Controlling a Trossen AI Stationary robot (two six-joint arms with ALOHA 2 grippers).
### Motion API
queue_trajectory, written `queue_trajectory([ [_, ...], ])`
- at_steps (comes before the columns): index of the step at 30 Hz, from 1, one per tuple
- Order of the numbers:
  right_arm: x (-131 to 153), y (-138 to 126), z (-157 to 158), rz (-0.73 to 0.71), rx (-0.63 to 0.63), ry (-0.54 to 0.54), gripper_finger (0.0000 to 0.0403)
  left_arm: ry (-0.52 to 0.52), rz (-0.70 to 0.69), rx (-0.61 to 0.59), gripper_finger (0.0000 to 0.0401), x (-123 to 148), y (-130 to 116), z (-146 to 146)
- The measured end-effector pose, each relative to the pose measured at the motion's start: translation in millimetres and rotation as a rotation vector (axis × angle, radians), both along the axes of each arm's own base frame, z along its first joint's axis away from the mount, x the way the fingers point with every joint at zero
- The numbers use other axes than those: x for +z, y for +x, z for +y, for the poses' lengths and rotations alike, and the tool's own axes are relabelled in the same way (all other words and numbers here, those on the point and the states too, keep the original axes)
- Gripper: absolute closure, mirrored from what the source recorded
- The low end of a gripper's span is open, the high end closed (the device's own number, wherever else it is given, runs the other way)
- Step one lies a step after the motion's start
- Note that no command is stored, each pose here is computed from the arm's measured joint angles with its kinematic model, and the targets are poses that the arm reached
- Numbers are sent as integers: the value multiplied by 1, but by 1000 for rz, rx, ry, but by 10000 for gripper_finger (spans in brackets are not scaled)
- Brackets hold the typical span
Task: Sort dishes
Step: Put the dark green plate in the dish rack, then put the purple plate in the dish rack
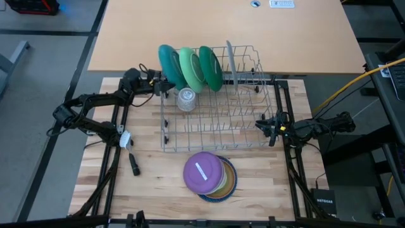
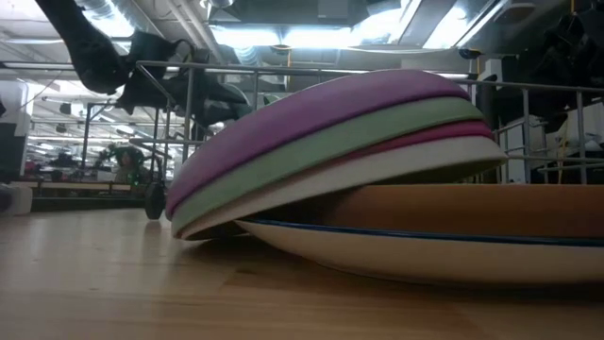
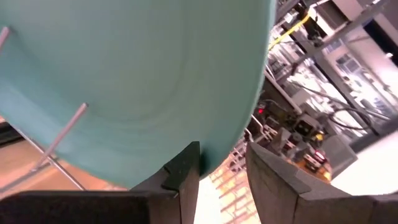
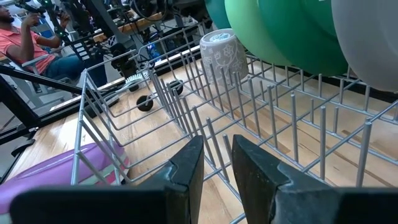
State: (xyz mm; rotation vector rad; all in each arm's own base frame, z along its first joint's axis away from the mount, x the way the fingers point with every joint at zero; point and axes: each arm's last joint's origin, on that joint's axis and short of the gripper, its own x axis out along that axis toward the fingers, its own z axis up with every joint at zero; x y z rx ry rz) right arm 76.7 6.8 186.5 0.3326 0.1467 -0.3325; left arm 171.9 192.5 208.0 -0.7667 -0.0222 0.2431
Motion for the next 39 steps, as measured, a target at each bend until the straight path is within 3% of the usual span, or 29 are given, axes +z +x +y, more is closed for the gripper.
queue_trajectory([
  [6, 1, 0, 0, -6, 1, 2, 315, 17, -7, 26, 284, 1, -9, 7],
  [20, 2, 0, 0, -23, 0, 17, 315, 107, -1, -35, 279, 3, 2, -2],
  [28, 3, 1, 0, -39, 0, 23, 315, 138, 67, 78, 200, -2, 1, 1],
  [33, 3, 1, 0, -44, -3, 39, 315, 114, 52, 28, 163, -1, 0, 1],
  [39, 3, 1, 0, -43, -3, 39, 315, 40, 27, -36, 158, -1, -10, 5],
])
